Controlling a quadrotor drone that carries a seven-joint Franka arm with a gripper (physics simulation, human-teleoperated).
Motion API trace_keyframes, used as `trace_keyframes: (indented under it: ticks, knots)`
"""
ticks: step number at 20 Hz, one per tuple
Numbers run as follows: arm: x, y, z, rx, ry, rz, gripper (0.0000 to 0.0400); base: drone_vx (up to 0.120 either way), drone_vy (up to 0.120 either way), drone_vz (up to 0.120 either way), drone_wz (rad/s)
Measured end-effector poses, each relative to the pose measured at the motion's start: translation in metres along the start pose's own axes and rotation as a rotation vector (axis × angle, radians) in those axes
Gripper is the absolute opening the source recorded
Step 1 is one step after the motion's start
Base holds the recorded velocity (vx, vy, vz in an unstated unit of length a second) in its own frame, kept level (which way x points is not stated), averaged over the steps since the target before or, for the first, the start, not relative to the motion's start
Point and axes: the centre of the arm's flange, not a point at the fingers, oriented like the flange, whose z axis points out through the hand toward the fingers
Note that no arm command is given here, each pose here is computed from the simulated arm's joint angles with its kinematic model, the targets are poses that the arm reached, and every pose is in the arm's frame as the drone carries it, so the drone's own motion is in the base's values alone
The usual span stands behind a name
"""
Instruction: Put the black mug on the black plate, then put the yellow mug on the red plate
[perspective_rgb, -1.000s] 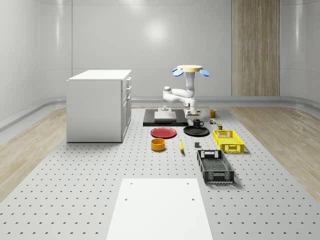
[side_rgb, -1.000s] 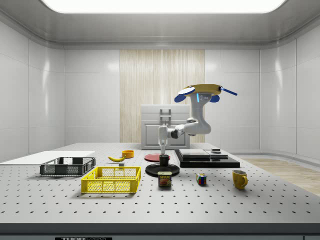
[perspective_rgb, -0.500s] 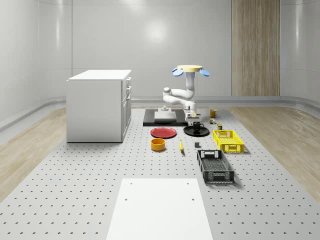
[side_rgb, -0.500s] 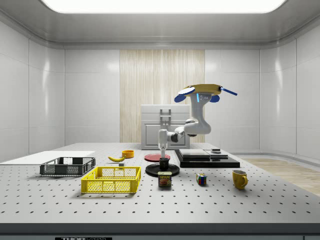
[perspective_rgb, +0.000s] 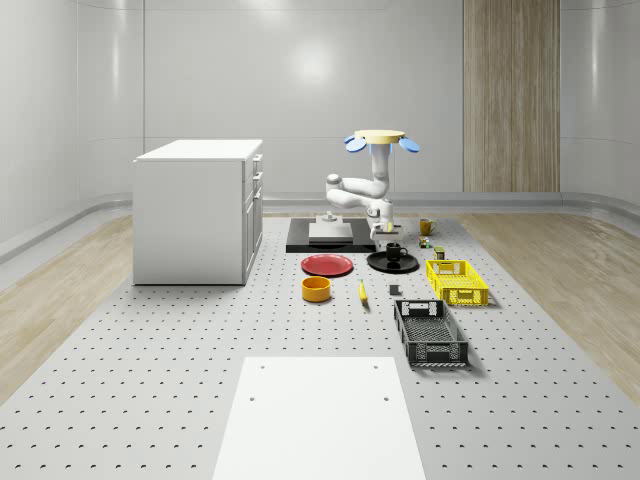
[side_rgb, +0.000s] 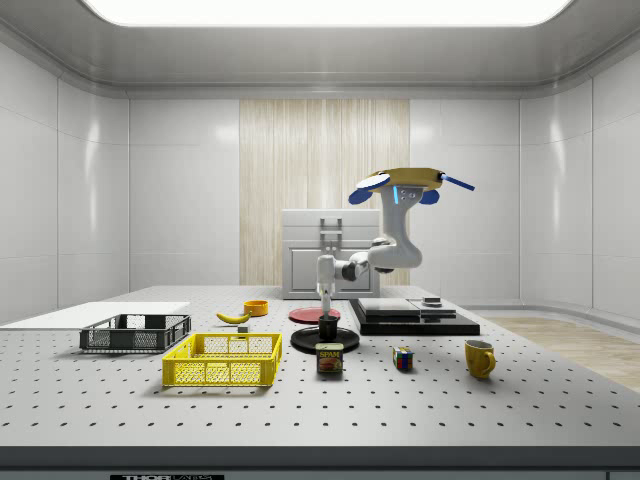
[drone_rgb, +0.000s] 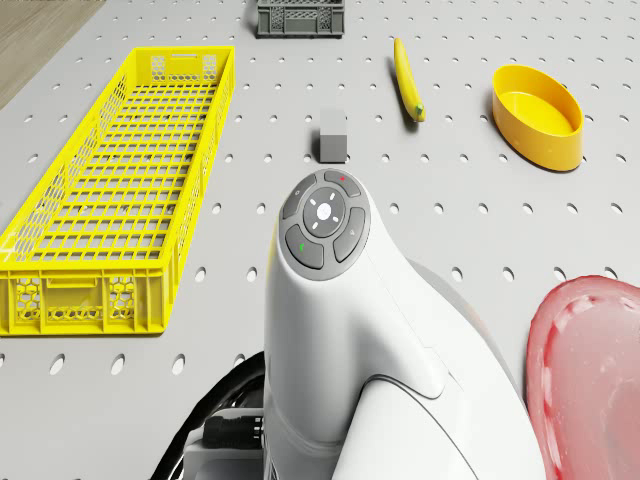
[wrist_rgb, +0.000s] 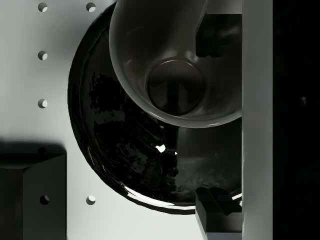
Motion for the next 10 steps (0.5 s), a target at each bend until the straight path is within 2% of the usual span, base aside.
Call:
trace_keyframes:
  ticks: [6, 8, 10]
  knots:
    - [0.0, 0.0, -0.015, 0.0, 0.0, 0.0, 0.0397, 0.0, 0.007, 0.12, 0.0]
    - [0.0, 0.0, -0.018, 0.0, 0.0, 0.0, 0.0398, -0.08, 0.12, 0.12, 0.0]
    - [0.0, 0.0, -0.019, 0.0, 0.0, 0.0, 0.0399, -0.12, 0.12, 0.0, 0.0]
